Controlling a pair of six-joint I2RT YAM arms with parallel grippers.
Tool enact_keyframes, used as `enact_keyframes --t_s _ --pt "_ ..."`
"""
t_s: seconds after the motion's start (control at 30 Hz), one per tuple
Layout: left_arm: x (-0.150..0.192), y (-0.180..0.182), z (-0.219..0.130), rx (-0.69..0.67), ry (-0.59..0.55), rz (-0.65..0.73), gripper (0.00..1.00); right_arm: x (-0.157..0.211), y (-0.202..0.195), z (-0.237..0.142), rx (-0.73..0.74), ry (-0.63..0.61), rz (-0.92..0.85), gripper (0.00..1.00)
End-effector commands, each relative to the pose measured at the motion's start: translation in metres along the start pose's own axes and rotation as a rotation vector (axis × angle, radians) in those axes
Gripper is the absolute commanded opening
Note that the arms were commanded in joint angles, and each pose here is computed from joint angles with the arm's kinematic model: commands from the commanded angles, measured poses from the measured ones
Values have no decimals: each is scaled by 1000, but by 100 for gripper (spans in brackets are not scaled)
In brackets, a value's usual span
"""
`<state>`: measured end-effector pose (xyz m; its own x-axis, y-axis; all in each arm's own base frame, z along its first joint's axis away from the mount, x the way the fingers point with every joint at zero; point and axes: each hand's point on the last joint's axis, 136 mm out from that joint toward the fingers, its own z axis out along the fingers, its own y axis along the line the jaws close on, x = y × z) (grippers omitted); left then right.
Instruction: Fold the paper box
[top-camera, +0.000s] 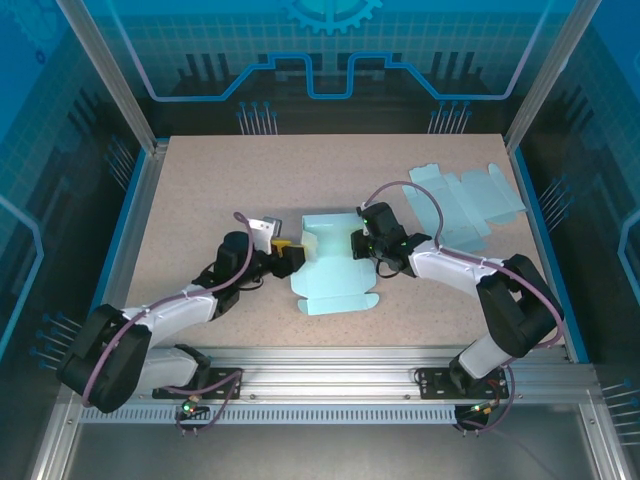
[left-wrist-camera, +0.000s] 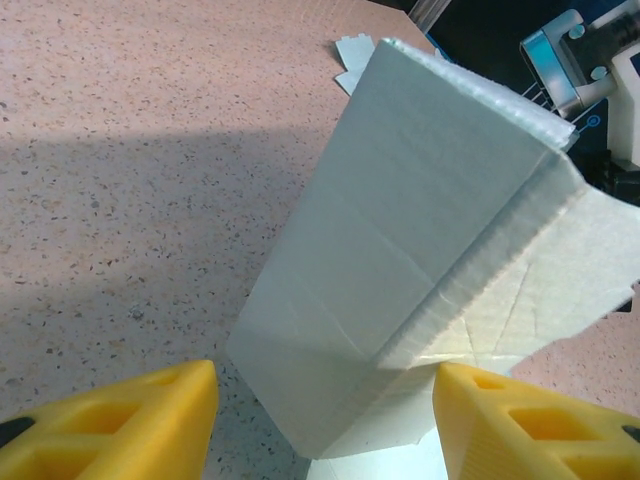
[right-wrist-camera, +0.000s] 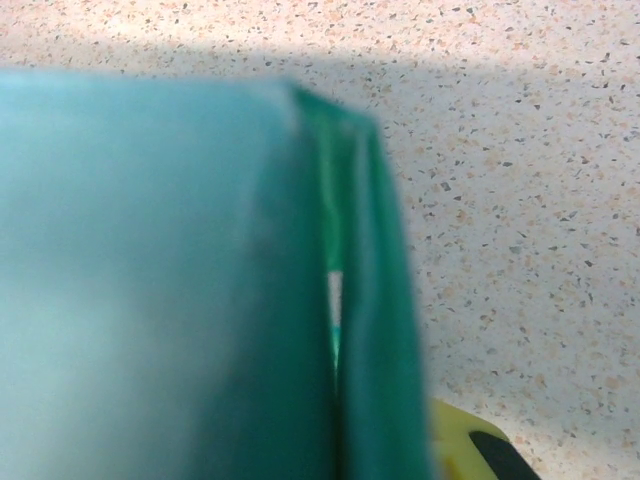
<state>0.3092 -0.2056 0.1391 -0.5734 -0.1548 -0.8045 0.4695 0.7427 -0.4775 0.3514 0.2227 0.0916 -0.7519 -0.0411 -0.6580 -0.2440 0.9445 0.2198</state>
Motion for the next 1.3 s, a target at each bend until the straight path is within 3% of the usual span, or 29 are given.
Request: enact_keyframes --t_s 0.0,0.27,0.47,0.73,0.93,1.1,1.27 --pt "-13 -10 4 22 -11 66 60 -11 11 -1 -44 -22 -10 0" --pt "-29 -3 9 -40 -71 135 57 -8 26 -3 -86 -17 -65 0" --pt "-32 2 17 -123 -81 229 48 -10 32 -6 -93 -20 -73 0" --pt "-41 15 21 -374 -135 360 30 -9 29 -7 -47 -3 -40 0" --pt "-45 34 17 -540 -163 298 20 -8 21 -7 17 -4 -19 0" --pt "-42 42 11 -587 -184 171 0 -10 12 -8 104 -18 -26 0" --pt "-39 29 10 -523 -167 120 0 -14 -7 -7 232 -25 -41 0"
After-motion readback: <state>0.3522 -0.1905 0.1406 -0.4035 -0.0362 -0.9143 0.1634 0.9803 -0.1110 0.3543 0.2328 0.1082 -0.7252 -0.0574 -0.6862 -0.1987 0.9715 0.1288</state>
